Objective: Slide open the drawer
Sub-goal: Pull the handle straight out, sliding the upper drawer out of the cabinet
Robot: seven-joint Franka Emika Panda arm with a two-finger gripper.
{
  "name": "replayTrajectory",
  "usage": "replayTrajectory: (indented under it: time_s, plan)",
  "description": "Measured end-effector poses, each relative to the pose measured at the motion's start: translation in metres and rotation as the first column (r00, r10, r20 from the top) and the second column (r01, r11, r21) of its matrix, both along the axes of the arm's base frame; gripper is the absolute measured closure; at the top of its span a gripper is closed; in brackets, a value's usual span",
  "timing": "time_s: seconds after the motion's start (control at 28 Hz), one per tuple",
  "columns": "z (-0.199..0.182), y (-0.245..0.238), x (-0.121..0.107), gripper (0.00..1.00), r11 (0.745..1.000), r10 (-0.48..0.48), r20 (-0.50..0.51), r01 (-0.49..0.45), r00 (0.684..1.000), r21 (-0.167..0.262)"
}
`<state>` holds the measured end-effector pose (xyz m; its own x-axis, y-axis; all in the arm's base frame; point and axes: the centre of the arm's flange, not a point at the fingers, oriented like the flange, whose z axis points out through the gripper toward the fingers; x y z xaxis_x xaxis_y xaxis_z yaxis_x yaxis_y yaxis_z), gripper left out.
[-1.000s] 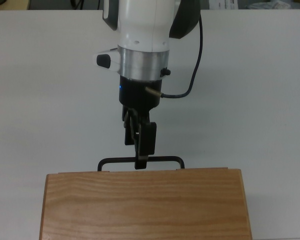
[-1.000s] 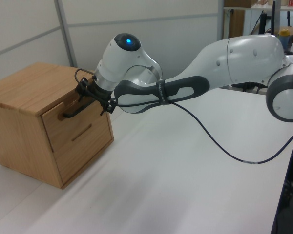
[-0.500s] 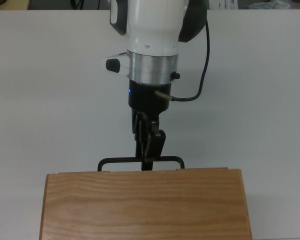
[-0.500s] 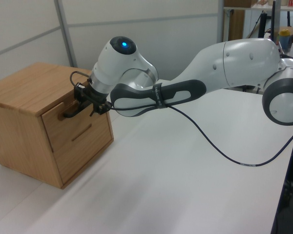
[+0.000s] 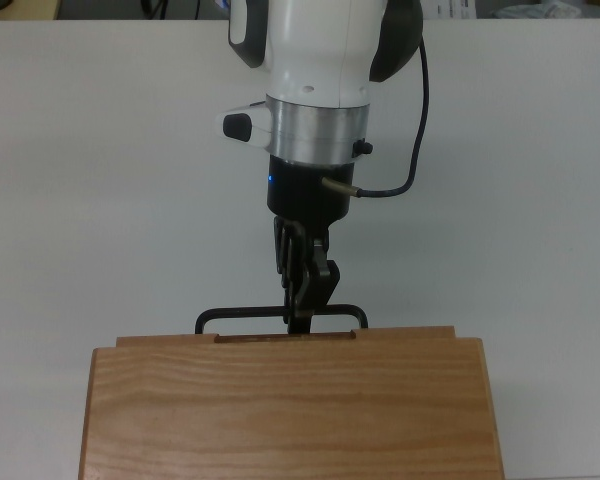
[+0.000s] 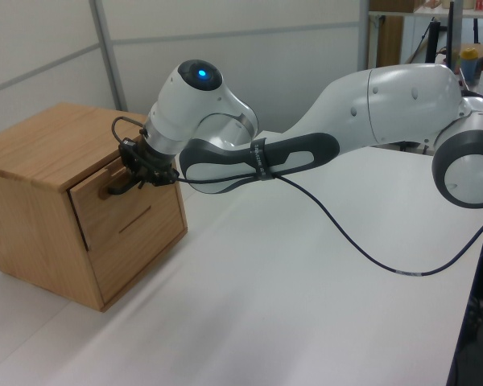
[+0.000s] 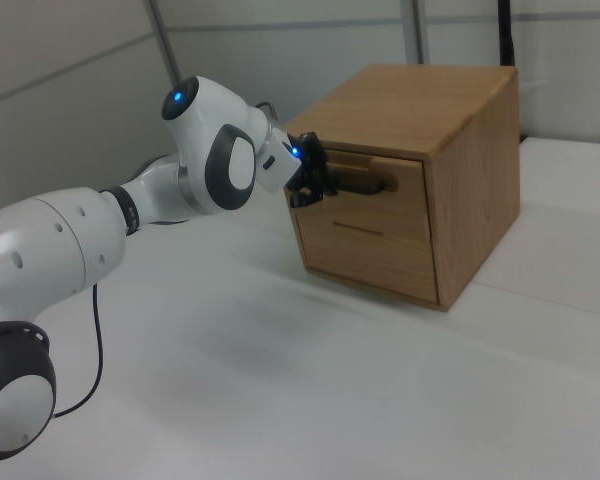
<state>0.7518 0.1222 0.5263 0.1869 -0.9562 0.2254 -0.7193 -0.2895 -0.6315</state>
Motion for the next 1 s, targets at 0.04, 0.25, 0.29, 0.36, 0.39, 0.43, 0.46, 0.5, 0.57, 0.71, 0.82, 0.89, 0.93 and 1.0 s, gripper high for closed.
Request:
replayTrajectory:
  time_s: [0.04,0.25,0.29,0.36,0.39,0.43,0.46,0.5,0.57,0.71,0.82,0.89,0.93,1.0]
  plan:
    - [0.0,0.0,0.0,0.81,1.0,0.0,0.0,0.0,1.0,0.0]
    - [0.0,0.0,-0.002,0.81,1.0,0.0,-0.002,0.0,1.0,-0.001]
    - [0.001,0.0,-0.003,0.81,1.0,0.0,-0.005,0.0,1.0,-0.002]
    - [0.001,0.0,-0.007,0.81,1.0,0.0,-0.009,0.0,1.0,-0.004]
    - [0.001,0.0,-0.009,0.81,1.0,0.0,-0.012,0.0,1.0,-0.005]
    - [0.002,0.0,-0.011,0.81,1.0,0.0,-0.016,0.0,1.0,-0.007]
    - [0.002,0.0,-0.016,0.81,1.0,0.0,-0.023,0.0,1.0,-0.009]
    - [0.003,0.0,-0.019,0.81,1.0,0.0,-0.026,-0.001,1.0,-0.011]
    - [0.004,-0.001,-0.025,0.81,1.0,0.0,-0.034,-0.001,0.999,-0.015]
    - [0.005,-0.002,-0.04,0.81,1.0,-0.001,-0.051,0.0,0.999,-0.021]
    - [0.006,-0.005,-0.05,0.81,1.0,-0.005,-0.063,0.004,0.998,-0.021]
    - [0.007,-0.006,-0.055,0.81,1.0,-0.01,-0.076,0.008,0.997,-0.02]
    - [0.008,-0.006,-0.059,0.81,1.0,-0.013,-0.084,0.011,0.996,-0.02]
    - [0.01,-0.007,-0.068,0.81,1.0,-0.018,-0.102,0.016,0.995,-0.022]
